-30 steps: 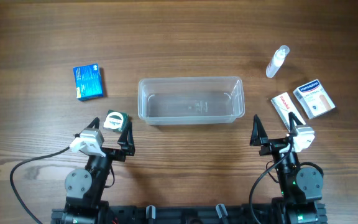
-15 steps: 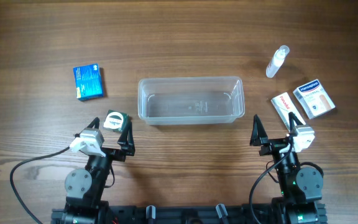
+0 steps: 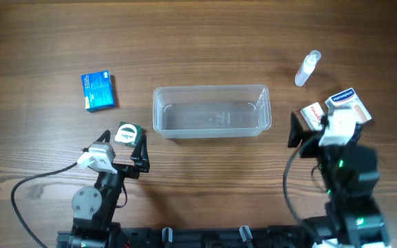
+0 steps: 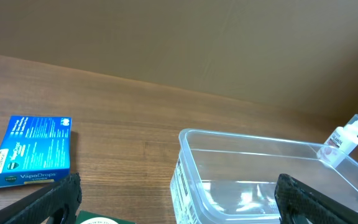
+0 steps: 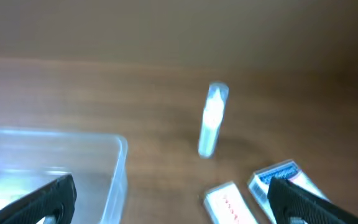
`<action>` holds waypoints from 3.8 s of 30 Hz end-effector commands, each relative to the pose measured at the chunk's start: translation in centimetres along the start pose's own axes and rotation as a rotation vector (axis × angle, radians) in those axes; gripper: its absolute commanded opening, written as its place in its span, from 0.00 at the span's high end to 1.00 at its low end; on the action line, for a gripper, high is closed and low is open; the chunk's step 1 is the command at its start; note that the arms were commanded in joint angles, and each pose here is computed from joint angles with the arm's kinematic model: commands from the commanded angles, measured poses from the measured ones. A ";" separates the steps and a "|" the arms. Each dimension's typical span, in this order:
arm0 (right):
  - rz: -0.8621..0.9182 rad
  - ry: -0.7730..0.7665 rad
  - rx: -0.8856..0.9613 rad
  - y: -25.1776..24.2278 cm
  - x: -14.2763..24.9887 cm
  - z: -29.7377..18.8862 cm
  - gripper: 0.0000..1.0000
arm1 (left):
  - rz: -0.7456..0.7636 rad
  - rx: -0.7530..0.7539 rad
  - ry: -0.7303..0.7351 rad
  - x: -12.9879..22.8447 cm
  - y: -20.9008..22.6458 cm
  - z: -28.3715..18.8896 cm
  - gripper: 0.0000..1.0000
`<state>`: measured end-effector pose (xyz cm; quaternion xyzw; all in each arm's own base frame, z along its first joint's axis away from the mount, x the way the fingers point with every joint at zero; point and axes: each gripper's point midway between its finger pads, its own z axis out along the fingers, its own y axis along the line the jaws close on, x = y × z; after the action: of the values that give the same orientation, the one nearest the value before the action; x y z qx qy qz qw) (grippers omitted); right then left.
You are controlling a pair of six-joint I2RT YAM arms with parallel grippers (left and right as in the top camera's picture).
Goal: Pack container
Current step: 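Reach the right gripper to the white Hansaplast box and grasp it, then carry the Hansaplast box with the right gripper over the container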
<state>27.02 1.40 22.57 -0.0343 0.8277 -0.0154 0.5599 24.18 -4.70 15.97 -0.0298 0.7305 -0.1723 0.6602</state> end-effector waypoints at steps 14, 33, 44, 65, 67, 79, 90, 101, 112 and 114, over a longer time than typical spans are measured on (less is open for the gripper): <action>-0.184 0.667 0.044 -7.2 2.1 8.5 0.00 | 0.004 -0.008 0.003 0.2 0.3 0.0 0.00; -0.207 0.804 0.103 -17.3 11.1 15.6 0.00 | 0.004 -0.008 0.003 0.2 0.3 0.0 0.00; -0.165 0.857 0.039 -17.5 16.8 18.9 0.00 | 0.005 -0.008 0.003 0.2 0.3 0.0 0.00; 0.215 0.960 0.182 -17.5 19.5 16.1 0.00 | 0.004 -0.008 0.003 0.2 0.3 0.0 0.00; 0.214 0.965 0.189 -17.6 19.5 16.0 0.07 | 0.005 -0.008 0.003 0.2 0.3 0.0 0.00; 0.411 0.844 0.448 -20.5 13.3 14.2 0.30 | 0.004 -0.008 0.003 0.2 0.3 0.0 0.00; 0.476 0.540 -0.033 -4.5 -3.6 9.5 0.36 | 0.004 -0.008 0.003 0.2 0.3 0.0 0.00; 0.274 0.518 -0.361 19.7 -4.8 8.5 0.37 | 0.004 -0.008 0.003 0.2 0.3 0.0 0.00; 0.179 0.608 -0.391 31.0 3.5 11.3 0.36 | 0.005 -0.008 0.003 0.2 0.3 0.0 0.00; 0.189 0.631 -0.377 31.4 4.7 11.8 0.36 | 0.004 -0.008 0.003 0.2 0.3 0.0 0.00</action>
<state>34.65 32.05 13.23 -0.0774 0.9426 0.1864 0.2662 24.18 -4.70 15.97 -0.0298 0.7305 -0.1723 0.6602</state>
